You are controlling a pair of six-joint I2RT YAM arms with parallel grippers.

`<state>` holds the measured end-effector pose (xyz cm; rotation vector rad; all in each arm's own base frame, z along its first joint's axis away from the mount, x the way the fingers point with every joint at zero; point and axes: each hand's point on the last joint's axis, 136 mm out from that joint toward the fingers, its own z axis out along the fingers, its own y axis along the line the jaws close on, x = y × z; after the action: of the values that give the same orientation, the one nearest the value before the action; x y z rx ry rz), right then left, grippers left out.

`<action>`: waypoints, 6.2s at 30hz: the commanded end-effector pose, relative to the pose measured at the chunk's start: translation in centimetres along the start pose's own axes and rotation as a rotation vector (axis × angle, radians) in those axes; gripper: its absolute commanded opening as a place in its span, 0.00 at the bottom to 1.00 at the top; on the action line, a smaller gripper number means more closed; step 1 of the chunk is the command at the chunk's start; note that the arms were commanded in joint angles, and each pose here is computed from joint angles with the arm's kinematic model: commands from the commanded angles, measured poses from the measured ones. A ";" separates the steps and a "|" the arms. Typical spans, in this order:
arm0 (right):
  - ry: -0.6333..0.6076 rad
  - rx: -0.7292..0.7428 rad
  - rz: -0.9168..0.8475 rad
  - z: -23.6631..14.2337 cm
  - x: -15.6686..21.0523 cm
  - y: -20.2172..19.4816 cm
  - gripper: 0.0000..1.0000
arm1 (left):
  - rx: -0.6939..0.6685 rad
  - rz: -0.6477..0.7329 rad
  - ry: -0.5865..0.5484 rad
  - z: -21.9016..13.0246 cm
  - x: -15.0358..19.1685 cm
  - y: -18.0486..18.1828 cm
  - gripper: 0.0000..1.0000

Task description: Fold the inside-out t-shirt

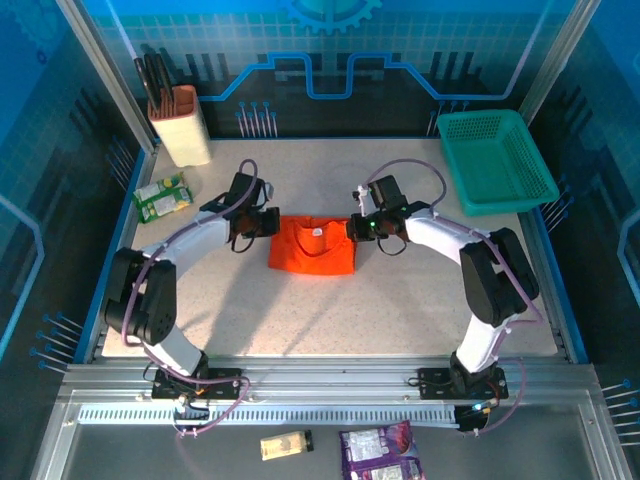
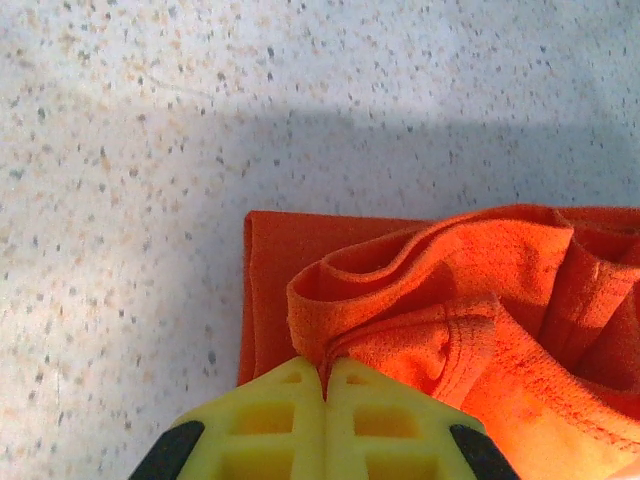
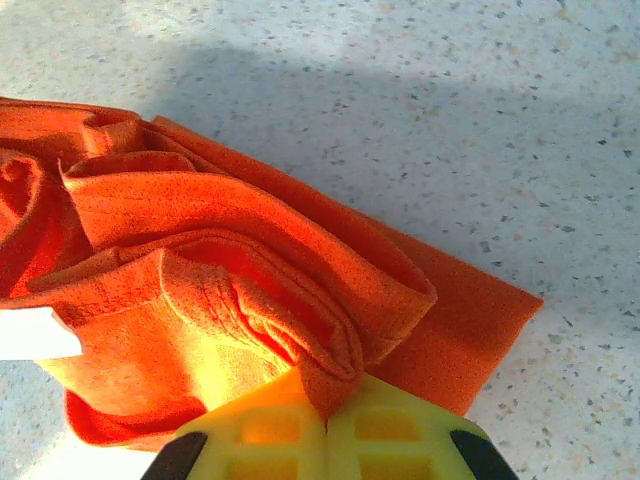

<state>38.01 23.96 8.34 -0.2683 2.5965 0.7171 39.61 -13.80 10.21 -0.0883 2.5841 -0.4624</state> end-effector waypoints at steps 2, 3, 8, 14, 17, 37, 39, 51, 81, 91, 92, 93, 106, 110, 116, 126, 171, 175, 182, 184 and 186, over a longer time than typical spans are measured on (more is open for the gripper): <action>0.025 0.048 0.072 0.6 0.0 -2.0 0.00 | 0.061 0.034 -0.021 1.3 -2.7 -0.8 0.00; 0.032 0.059 0.080 0.8 0.1 -2.4 0.00 | 0.093 0.044 0.004 2.0 -2.8 -1.3 0.00; 0.053 0.089 0.106 1.0 1.3 -3.6 0.00 | 0.185 0.066 0.099 4.9 -2.6 -2.7 0.00; 0.072 0.155 0.147 1.2 3.5 -5.6 0.00 | 0.232 0.068 0.179 8.3 -1.9 -2.9 0.00; 0.088 0.163 0.163 1.4 4.4 -6.0 0.00 | 0.211 0.056 0.224 9.4 -1.3 -2.4 0.00; 0.093 0.253 0.164 -2.2 6.6 -6.2 0.00 | 0.405 0.080 0.189 6.8 -2.7 -8.0 0.00; 0.107 0.265 0.183 -1.3 6.9 -7.0 0.00 | 0.375 0.064 0.220 8.7 -2.2 -7.2 0.00; 0.150 0.304 0.160 0.0 7.6 -8.8 0.00 | 0.098 0.002 0.317 10.5 -0.8 -2.2 0.00; 0.236 -0.444 0.206 -0.6 1.6 9.6 0.25 | 0.204 -0.031 0.381 -0.4 10.6 -8.6 0.14; 0.271 -0.370 0.355 7.1 2.2 3.8 0.15 | 0.018 -0.055 0.479 3.2 16.5 -3.2 0.10; 0.280 -0.349 0.369 7.7 2.5 3.1 0.15 | 0.013 -0.057 0.485 3.3 16.8 -3.0 0.10; 0.291 -0.322 0.382 8.2 3.0 2.3 0.15 | 0.010 -0.059 0.489 3.4 17.0 -2.9 0.10; 0.229 -0.377 0.312 2.6 -0.3 5.2 0.20 | 0.088 -0.072 0.279 -0.6 9.2 -5.2 0.20; 0.178 -0.379 0.287 -0.8 -1.6 5.8 0.21 | 0.065 -0.105 0.240 -0.8 6.2 -3.3 0.26; 0.149 -0.326 0.250 -4.7 -1.5 5.2 0.23 | 0.038 -0.080 0.299 1.1 4.5 -2.3 0.34; 0.128 -0.234 0.262 -8.2 1.3 3.0 0.24 | -0.084 -0.093 0.379 4.4 4.8 -1.0 0.36; 0.119 -0.275 0.249 -9.8 2.0 1.8 0.26 | -0.850 -0.026 0.622 -4.6 9.7 19.9 0.40; 0.105 -0.303 0.257 -10.5 1.9 1.2 0.26 | -0.877 -0.093 0.603 -5.5 8.9 22.3 0.41; 0.057 -0.330 0.291 -11.9 2.5 -0.9 0.26 | -0.941 -0.206 0.592 -6.5 6.7 27.7 0.41; 0.043 -0.333 0.308 -12.2 2.8 -1.6 0.26 | -0.958 -0.227 0.563 -6.9 5.7 28.9 0.41; 0.032 -0.338 0.323 -12.4 3.2 -2.1 0.26 | -0.977 -0.244 0.536 -7.3 4.6 30.3 0.41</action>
<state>31.98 15.75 14.82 0.0707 2.6131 1.2247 32.17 13.92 3.11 -0.6853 3.1019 0.7743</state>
